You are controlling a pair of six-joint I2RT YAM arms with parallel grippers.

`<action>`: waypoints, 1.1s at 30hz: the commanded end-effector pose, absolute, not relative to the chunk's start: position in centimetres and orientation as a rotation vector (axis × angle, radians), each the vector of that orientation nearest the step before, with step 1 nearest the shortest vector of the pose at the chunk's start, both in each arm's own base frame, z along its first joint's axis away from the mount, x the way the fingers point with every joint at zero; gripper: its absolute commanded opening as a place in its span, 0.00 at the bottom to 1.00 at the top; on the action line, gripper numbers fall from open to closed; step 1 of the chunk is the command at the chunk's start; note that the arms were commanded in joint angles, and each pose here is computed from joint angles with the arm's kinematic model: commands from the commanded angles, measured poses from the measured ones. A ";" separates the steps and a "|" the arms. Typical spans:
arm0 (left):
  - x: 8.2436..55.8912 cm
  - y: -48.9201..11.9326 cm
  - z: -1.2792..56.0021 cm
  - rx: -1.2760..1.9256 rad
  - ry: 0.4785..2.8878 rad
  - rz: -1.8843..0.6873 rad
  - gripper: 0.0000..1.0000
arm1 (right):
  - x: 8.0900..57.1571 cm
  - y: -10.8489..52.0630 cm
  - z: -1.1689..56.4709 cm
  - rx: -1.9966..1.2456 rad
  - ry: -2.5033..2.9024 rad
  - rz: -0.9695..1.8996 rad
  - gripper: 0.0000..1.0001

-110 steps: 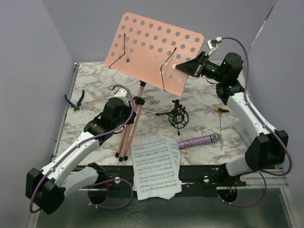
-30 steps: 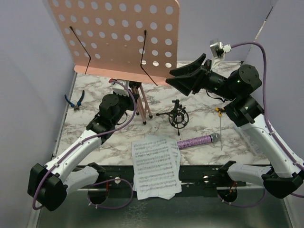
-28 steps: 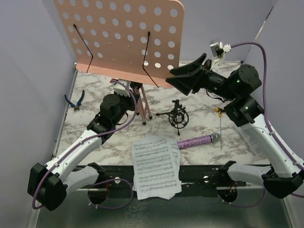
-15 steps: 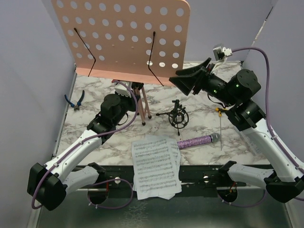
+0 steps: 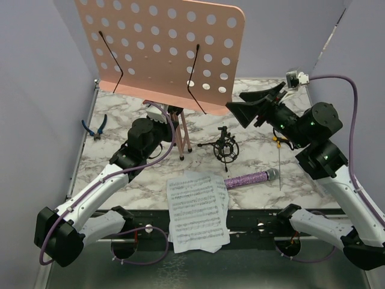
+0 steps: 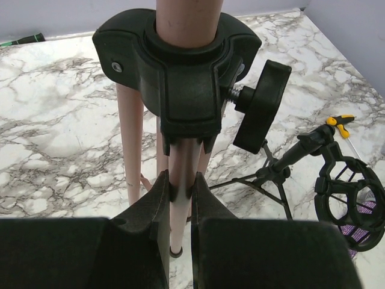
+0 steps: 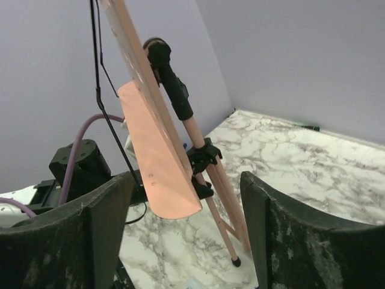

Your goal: Set up the instrument practice props

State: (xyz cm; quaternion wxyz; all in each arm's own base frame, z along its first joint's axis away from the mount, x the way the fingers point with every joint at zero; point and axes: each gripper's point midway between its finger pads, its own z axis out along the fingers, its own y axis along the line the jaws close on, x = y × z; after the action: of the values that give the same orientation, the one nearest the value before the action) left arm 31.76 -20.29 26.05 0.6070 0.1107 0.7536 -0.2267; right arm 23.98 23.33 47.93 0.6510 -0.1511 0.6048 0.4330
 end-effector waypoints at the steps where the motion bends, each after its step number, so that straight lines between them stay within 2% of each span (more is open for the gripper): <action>1: 31.2 -21.7 30.2 0.258 1.644 -0.630 0.00 | 24.3 23.0 44.6 -0.351 1.450 0.928 0.80; 4: 31.2 -21.7 30.0 0.267 1.647 -0.628 0.00 | 23.1 23.5 43.4 -0.416 1.426 0.967 0.88; 11: 31.1 -22.0 29.7 0.281 1.655 -0.636 0.00 | 20.9 23.4 40.7 -0.506 1.346 0.997 1.00; 15: 31.2 -22.0 29.6 0.275 1.660 -0.636 0.00 | 20.3 23.9 38.3 -0.554 1.325 1.025 1.00; 25: 31.2 -22.0 29.4 0.270 1.664 -0.638 0.00 | 22.4 27.0 30.5 -0.595 1.437 1.106 1.00; 33: 31.0 -22.1 29.4 0.272 1.664 -0.648 0.00 | 23.6 30.6 29.9 -0.720 1.393 1.219 1.00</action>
State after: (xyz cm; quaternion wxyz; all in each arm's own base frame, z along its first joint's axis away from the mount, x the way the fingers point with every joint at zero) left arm 31.56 -20.61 26.00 0.6027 0.1197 0.7538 -0.2328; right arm 24.09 28.64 26.29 0.5297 -0.2599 0.6560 0.4707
